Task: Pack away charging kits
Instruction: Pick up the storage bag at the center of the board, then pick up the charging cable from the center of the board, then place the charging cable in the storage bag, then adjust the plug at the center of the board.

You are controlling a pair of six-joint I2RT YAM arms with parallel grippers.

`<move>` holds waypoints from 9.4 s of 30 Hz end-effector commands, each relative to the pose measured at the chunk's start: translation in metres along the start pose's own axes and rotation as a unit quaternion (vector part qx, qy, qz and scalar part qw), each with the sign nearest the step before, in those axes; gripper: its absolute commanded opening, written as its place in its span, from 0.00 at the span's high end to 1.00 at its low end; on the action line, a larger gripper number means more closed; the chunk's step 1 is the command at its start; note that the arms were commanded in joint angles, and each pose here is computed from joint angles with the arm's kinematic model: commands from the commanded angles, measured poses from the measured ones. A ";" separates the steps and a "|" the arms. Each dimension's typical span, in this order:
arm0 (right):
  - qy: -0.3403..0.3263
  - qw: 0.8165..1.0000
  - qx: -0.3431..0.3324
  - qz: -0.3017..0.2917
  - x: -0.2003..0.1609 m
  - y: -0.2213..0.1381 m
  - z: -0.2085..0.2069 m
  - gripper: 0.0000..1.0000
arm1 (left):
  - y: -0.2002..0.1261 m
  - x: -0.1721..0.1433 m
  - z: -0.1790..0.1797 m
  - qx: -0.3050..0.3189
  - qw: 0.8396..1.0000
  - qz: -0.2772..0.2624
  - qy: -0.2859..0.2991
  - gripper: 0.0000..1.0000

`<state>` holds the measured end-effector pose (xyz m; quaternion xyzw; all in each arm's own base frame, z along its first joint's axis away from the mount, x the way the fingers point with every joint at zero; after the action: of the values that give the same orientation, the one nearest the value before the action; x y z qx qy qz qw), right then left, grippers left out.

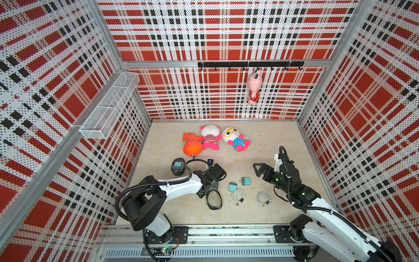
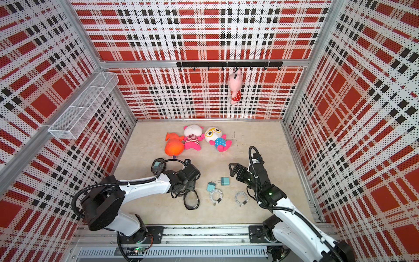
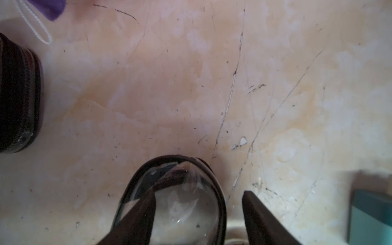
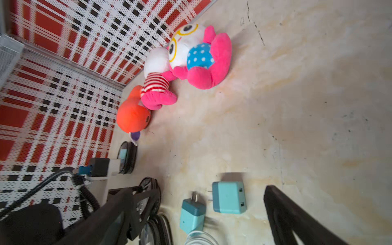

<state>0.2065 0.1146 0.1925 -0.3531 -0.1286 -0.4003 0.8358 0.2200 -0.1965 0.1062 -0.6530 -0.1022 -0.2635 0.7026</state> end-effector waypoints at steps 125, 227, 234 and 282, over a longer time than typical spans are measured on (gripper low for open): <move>-0.047 0.942 -0.318 0.093 -0.065 -0.006 -0.048 0.95 | -0.043 0.142 0.011 -0.056 0.977 -0.156 -0.134 1.00; -0.118 0.990 -0.069 0.031 -0.014 0.103 0.081 0.34 | -0.041 0.132 -0.007 -0.329 0.918 -0.162 -0.149 1.00; -0.103 0.990 -0.078 0.054 -0.017 0.076 0.070 0.14 | -0.037 0.132 0.000 -0.323 0.920 -0.160 -0.157 1.00; -0.117 0.974 -0.080 0.175 -0.108 0.062 -0.005 0.58 | -0.034 0.132 0.011 -0.307 0.923 -0.163 -0.168 1.00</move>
<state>0.1823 0.1947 0.1024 -0.4997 -0.1282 -0.2051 0.8318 0.3154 -0.2208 0.1999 -0.8474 -0.2331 -0.2775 0.3879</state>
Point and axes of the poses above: each gripper's point midway between its finger pads, its own y axis out along the fingers, its own z axis along the line the jaws close on, x = y × z, the point moved 8 cm from there along -y, back along the fingers, and after that the axes turned 7 degrees about y, right-handed, at the moved point
